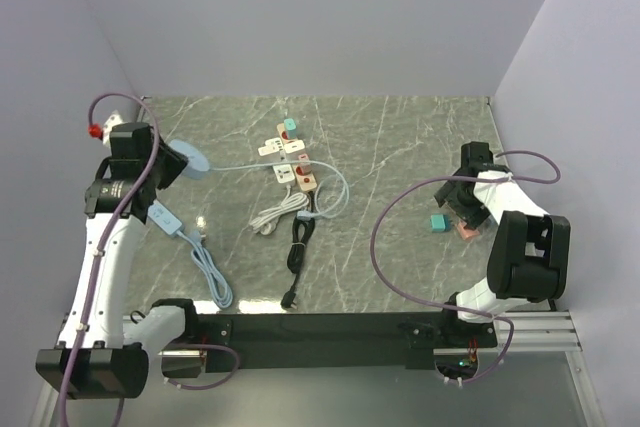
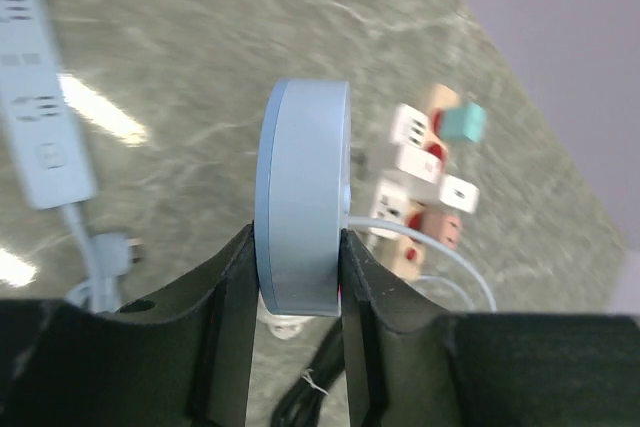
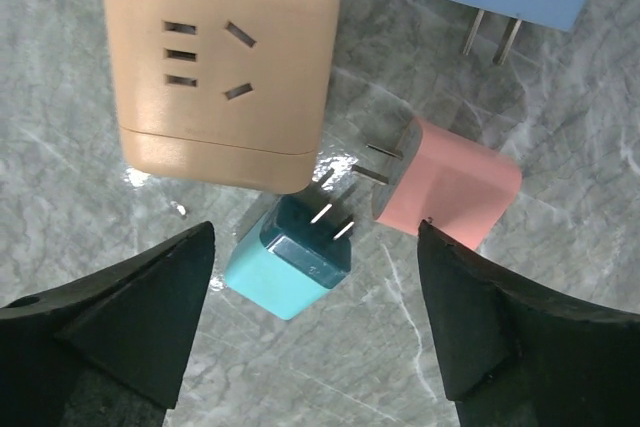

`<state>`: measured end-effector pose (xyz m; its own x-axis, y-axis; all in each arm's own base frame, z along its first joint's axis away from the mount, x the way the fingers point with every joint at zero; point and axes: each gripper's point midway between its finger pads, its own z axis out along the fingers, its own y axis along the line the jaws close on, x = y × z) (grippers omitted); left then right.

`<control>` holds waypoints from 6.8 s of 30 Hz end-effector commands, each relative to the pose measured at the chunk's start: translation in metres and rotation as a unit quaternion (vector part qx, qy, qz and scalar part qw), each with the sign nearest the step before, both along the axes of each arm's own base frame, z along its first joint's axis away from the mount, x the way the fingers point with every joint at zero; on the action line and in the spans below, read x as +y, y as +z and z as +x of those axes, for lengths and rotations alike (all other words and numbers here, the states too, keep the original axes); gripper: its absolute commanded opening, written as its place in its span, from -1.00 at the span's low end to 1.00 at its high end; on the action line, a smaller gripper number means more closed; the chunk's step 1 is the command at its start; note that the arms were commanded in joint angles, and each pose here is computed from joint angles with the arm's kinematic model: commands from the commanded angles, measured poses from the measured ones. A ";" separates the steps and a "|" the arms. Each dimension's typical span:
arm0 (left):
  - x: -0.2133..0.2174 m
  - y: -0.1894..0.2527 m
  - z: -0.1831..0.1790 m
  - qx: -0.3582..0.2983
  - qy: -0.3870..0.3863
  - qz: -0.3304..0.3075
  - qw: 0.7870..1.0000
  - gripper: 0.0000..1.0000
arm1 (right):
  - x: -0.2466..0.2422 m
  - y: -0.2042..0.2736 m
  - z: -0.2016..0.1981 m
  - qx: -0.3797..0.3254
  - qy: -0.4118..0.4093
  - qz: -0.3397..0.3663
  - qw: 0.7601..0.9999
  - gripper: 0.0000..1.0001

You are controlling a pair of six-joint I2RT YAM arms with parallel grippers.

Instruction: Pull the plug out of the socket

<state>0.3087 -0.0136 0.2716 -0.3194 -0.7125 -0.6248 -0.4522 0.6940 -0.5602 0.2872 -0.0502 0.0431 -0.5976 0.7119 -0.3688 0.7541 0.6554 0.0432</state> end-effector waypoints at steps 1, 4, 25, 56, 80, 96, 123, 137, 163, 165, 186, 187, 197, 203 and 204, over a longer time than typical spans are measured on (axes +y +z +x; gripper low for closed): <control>0.046 0.030 -0.012 -0.021 0.093 0.050 0.994 -0.99 | -0.003 0.026 0.018 -0.043 -0.001 -0.001 0.999 0.78; 0.083 0.013 -0.004 0.007 0.140 0.058 0.988 -0.99 | 0.003 0.029 0.019 -0.052 0.003 0.014 0.999 0.82; 0.129 -0.180 0.014 0.170 0.118 -0.025 0.978 -0.11 | 0.103 0.110 0.051 -0.169 0.245 0.128 0.946 0.93; -0.204 -0.072 0.074 0.045 -0.348 0.070 0.934 0.99 | 0.168 0.124 0.032 -0.176 0.355 0.151 0.905 0.94; -0.168 -0.101 0.071 0.124 -0.284 0.134 0.941 -0.99 | 0.162 0.118 0.016 -0.166 0.351 0.143 0.910 0.93; 0.086 -0.154 0.052 0.179 0.029 0.014 0.983 -0.99 | 0.198 0.135 0.034 -0.175 0.404 0.159 0.884 0.89; 0.064 -0.107 0.017 0.117 0.001 -0.022 0.993 0.99 | 0.363 0.097 0.132 -0.128 0.592 0.006 0.796 0.72; 0.046 -0.099 -0.006 0.093 -0.010 -0.046 0.994 0.99 | 0.393 0.048 0.155 -0.114 0.595 0.003 0.796 0.42; -0.066 -0.039 -0.001 -0.010 -0.244 -0.081 0.966 0.99 | 0.331 0.044 0.078 -0.102 0.527 0.028 0.843 -1.00; -0.083 -0.037 0.002 -0.016 -0.266 -0.085 0.960 0.99 | 0.319 0.037 0.061 -0.088 0.519 0.029 0.850 -1.00; -0.263 -0.122 0.000 0.074 -0.382 -0.085 0.917 0.98 | 0.288 0.020 -0.033 -0.051 0.493 0.265 0.827 -1.00; -0.266 -0.126 0.002 0.076 -0.381 -0.082 0.918 0.99 | 0.286 0.016 -0.037 -0.044 0.491 0.271 0.827 -1.00; -0.289 -0.156 0.037 0.083 -0.352 -0.052 0.931 0.99 | 0.280 0.014 -0.053 -0.035 0.502 0.292 0.813 -1.00; -0.312 -0.183 0.036 0.123 -0.368 -0.028 0.921 0.97 | 0.283 0.022 -0.050 -0.048 0.497 0.298 0.814 -1.00; -0.313 -0.188 0.035 0.130 -0.367 -0.026 0.921 0.97 | 0.284 0.024 -0.049 -0.050 0.492 0.302 0.815 -1.00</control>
